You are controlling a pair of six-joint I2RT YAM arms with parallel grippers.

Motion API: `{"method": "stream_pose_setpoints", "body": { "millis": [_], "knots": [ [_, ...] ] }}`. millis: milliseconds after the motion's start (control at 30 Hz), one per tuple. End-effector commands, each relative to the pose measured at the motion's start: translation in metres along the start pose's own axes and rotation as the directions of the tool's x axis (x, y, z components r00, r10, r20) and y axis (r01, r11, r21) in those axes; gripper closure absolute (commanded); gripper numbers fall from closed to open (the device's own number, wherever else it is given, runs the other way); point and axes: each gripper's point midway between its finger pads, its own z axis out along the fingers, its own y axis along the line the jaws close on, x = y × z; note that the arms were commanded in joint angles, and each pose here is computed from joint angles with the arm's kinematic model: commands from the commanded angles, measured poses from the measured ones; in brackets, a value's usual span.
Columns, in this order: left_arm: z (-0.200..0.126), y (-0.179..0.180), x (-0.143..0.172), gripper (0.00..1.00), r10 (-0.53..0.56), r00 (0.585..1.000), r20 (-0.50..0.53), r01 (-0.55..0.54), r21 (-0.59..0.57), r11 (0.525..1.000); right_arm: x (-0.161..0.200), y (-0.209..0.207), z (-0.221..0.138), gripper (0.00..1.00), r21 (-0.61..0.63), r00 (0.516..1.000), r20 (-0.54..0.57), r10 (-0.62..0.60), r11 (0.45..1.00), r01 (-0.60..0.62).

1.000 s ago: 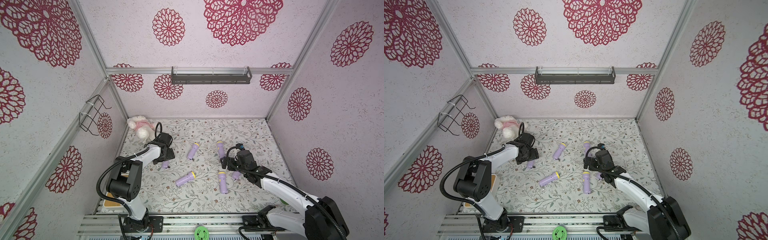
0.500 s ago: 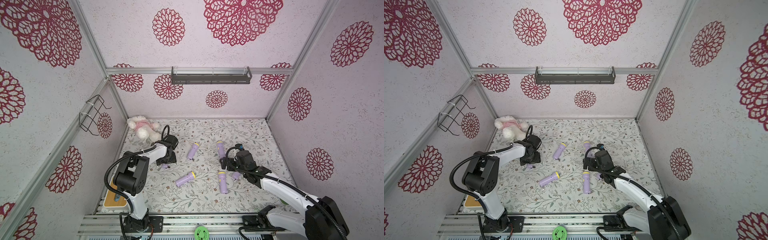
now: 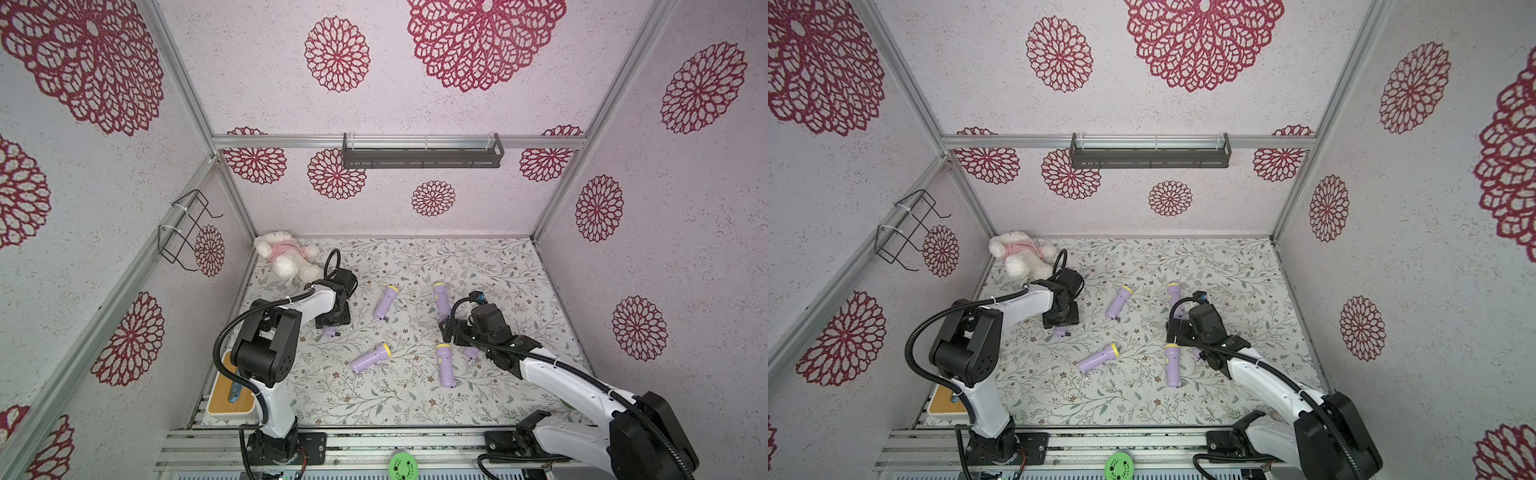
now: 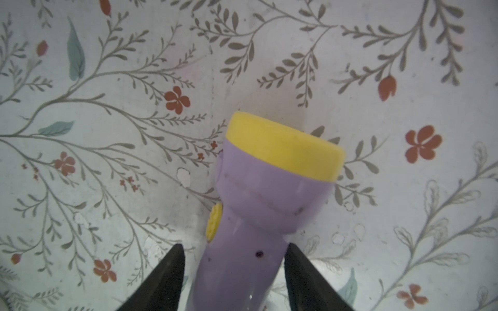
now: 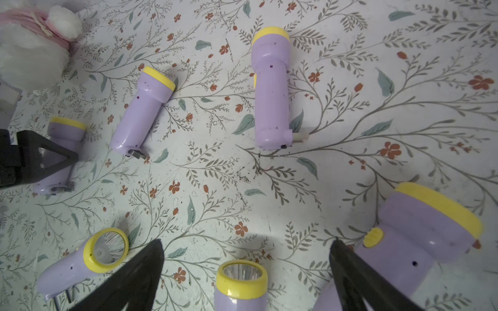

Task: Close the plug at the bottom of the flashlight
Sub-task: Pick up the flashlight from the center of the board.

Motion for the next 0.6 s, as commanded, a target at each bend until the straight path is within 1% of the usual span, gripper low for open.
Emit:
{"method": "stream_pose_setpoints", "body": {
  "millis": [0,67,367,433,533,567],
  "knots": [
    [0.007,0.001,0.005,0.41,0.006,1.0,-0.006,-0.006,-0.034,0.999,-0.009,0.006,-0.003,0.03,-0.018,0.999,0.035,0.003,1.0,-0.002],
    [0.008,0.0,0.007,0.45,0.009,1.0,-0.008,-0.009,-0.033,0.999,-0.008,0.006,-0.003,0.03,-0.016,0.999,0.034,0.004,1.0,-0.004],
    [0.012,-0.006,0.012,0.49,0.021,1.0,-0.01,-0.021,-0.038,0.999,-0.004,0.005,0.0,0.04,-0.014,1.0,0.022,0.012,1.0,-0.011],
    [0.013,-0.006,0.014,0.52,0.023,1.0,-0.01,-0.023,-0.041,0.999,-0.003,0.005,0.001,0.04,-0.019,1.0,0.02,0.014,1.0,-0.013],
    [0.015,-0.005,0.015,0.54,0.022,1.0,-0.009,-0.022,-0.046,0.999,-0.002,0.006,0.002,0.04,-0.02,1.0,0.015,0.012,1.0,-0.012],
    [0.015,-0.005,0.015,0.56,0.022,1.0,-0.01,-0.023,-0.046,0.999,-0.002,0.006,0.003,0.04,-0.02,1.0,0.015,0.012,1.0,-0.012]
  ]
}}
